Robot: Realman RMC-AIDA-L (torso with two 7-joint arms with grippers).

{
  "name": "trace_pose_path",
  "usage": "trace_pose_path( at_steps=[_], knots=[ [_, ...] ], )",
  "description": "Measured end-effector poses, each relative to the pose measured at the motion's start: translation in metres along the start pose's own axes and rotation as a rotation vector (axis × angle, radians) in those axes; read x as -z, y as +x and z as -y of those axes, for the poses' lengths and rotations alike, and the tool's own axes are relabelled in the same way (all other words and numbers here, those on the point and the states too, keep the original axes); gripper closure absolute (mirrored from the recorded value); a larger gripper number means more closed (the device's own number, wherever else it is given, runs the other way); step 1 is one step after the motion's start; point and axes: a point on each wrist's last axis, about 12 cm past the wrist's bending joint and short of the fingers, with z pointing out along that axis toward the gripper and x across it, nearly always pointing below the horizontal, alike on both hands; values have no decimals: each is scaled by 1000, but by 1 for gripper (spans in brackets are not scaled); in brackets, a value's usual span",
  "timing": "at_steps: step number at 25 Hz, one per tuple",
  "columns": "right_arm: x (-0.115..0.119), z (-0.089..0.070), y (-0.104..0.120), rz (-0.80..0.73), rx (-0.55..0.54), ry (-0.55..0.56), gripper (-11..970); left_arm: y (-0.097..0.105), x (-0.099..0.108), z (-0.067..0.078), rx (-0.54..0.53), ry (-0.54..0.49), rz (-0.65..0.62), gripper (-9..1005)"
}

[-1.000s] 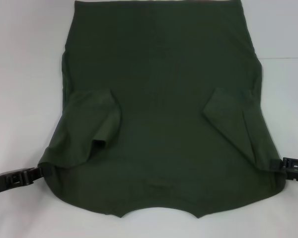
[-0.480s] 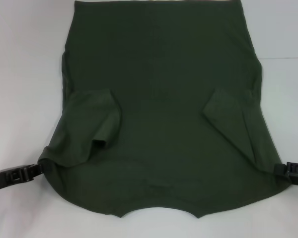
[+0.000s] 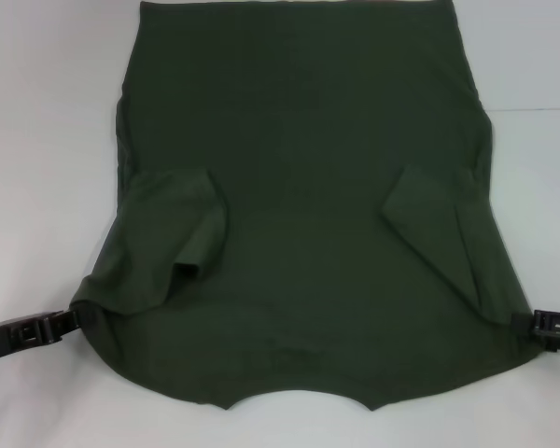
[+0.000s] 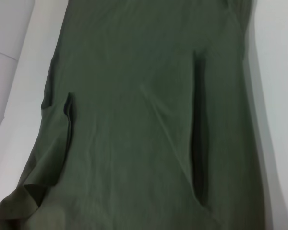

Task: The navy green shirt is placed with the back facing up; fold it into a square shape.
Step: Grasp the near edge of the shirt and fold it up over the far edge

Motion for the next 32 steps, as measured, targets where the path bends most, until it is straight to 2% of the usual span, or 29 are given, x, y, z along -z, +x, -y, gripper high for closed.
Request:
trace_pose_path(
  at_steps=[10,22,32],
  knots=[
    [-1,-1,4,-12,0,-13,80,1,0,0,3,0,0,975],
    [-7,-8,-3,-9,17,-38,79,2,0,0,3,0,0,974],
    [-1,-3,-1,-3,2,-16,87,3,0,0,4,1,1,973]
  ],
)
